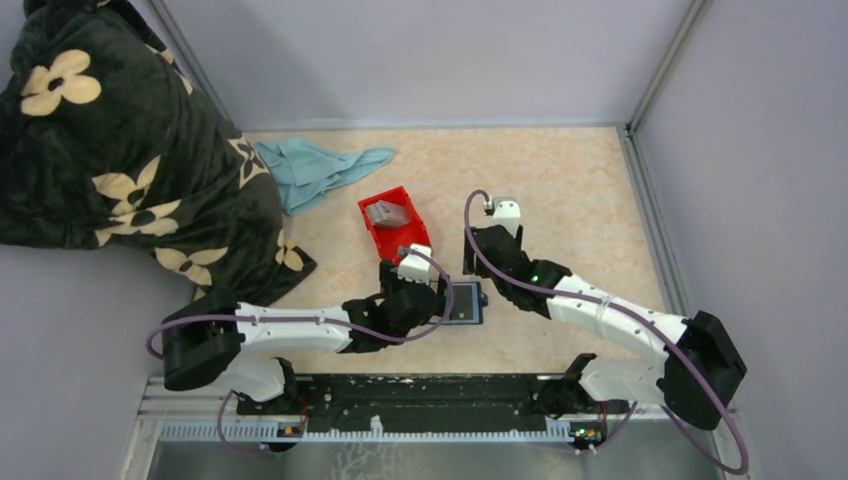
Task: Put the credit cards into the card holder
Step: Pick up the credit card from the storage box.
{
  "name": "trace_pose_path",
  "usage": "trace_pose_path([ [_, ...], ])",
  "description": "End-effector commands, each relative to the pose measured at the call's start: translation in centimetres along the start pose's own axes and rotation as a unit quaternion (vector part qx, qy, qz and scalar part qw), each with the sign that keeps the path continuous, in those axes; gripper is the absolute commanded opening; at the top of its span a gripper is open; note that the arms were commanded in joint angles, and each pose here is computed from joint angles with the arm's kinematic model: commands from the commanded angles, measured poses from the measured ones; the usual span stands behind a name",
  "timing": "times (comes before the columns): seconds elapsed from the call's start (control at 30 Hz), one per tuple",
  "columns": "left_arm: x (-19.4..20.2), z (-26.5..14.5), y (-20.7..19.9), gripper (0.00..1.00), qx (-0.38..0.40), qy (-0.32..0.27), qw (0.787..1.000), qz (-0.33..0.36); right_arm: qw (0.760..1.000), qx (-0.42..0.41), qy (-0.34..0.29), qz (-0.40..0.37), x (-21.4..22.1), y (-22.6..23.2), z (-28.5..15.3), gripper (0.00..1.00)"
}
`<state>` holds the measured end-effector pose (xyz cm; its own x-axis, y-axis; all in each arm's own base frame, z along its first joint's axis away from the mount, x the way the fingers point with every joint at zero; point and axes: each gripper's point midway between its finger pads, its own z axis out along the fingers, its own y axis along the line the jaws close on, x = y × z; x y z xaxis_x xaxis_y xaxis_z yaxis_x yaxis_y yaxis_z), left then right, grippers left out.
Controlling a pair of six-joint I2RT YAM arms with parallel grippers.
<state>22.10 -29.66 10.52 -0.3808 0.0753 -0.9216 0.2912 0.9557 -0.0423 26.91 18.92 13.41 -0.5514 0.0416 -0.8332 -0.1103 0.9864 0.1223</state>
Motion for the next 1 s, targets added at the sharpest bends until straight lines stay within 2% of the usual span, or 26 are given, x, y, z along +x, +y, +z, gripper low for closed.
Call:
trace_pose_path([
  [0.0,-0.8,-0.5,0.5,1.00,-0.010,-0.013,1.000,-0.014,0.998,-0.028,-0.054,-0.004,-4.2,2.8,-0.3,0.66],
  [0.4,0.5,-0.5,1.1,1.00,-0.020,0.001,1.000,-0.020,0.996,-0.049,-0.062,-0.031,-6.5,6.4,1.4,0.66],
  [0.63,1.0,-0.6,2.3,1.00,-0.046,0.001,0.998,-0.029,0.996,-0.061,-0.049,-0.039,-6.7,8.0,2.5,0.64],
  [0.97,1.5,-1.0,5.6,1.00,-0.115,-0.005,0.990,-0.080,0.993,-0.099,-0.012,-0.065,-6.6,11.6,4.4,0.64],
])
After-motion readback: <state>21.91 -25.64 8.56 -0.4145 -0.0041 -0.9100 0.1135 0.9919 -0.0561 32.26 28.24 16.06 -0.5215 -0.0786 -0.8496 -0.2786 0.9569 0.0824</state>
